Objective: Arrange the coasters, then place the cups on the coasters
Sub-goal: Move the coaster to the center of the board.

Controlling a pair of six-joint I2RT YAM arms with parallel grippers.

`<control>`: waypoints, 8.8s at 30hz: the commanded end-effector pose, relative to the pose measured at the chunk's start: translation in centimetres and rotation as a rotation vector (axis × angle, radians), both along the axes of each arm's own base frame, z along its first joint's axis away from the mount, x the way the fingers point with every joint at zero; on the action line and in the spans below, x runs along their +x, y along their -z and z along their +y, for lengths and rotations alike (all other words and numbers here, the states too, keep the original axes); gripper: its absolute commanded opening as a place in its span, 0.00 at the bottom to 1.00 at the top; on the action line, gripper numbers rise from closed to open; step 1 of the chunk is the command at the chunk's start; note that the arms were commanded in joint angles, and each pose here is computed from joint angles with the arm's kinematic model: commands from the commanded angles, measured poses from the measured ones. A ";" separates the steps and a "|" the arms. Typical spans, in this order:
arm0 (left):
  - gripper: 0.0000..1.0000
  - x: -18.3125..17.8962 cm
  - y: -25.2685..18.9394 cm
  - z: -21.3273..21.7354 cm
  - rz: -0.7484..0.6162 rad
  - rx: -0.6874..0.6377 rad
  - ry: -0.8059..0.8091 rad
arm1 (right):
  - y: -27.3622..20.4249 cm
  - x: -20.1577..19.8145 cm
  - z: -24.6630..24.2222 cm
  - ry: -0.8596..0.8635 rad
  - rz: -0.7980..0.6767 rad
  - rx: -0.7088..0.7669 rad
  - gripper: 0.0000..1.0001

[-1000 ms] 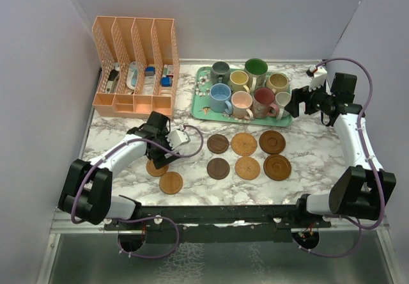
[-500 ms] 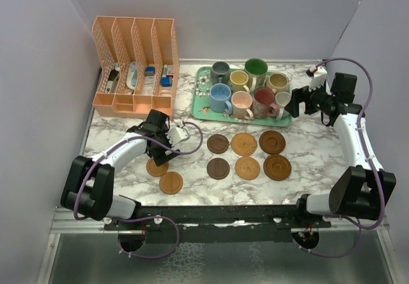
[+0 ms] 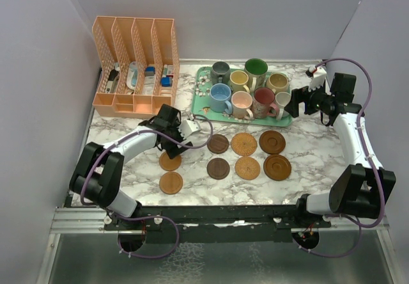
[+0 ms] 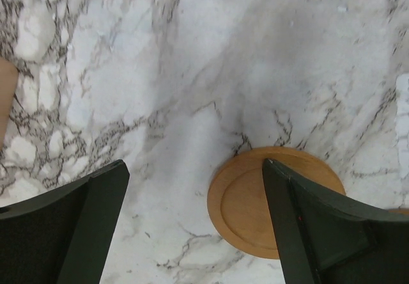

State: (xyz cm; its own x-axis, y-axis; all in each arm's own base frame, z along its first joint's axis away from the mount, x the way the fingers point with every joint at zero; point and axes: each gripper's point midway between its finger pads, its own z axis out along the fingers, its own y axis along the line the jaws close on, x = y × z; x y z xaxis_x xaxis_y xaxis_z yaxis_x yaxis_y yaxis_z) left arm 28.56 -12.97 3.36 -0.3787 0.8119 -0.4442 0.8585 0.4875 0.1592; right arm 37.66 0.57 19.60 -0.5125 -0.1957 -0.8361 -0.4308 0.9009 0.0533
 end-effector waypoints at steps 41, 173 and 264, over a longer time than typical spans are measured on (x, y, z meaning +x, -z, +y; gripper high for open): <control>0.95 4.4 -3.4 -4.7 -0.151 -0.055 0.015 | 0.6 0.3 -0.1 -0.007 0.023 -0.013 0.97; 0.93 -6.4 0.7 -4.6 -0.056 -0.062 0.199 | 0.4 0.2 -0.2 -0.008 0.019 -0.023 0.97; 0.93 -8.9 0.8 -8.8 -0.021 -0.068 0.410 | 1.1 0.3 -0.5 -0.002 0.039 -0.034 0.97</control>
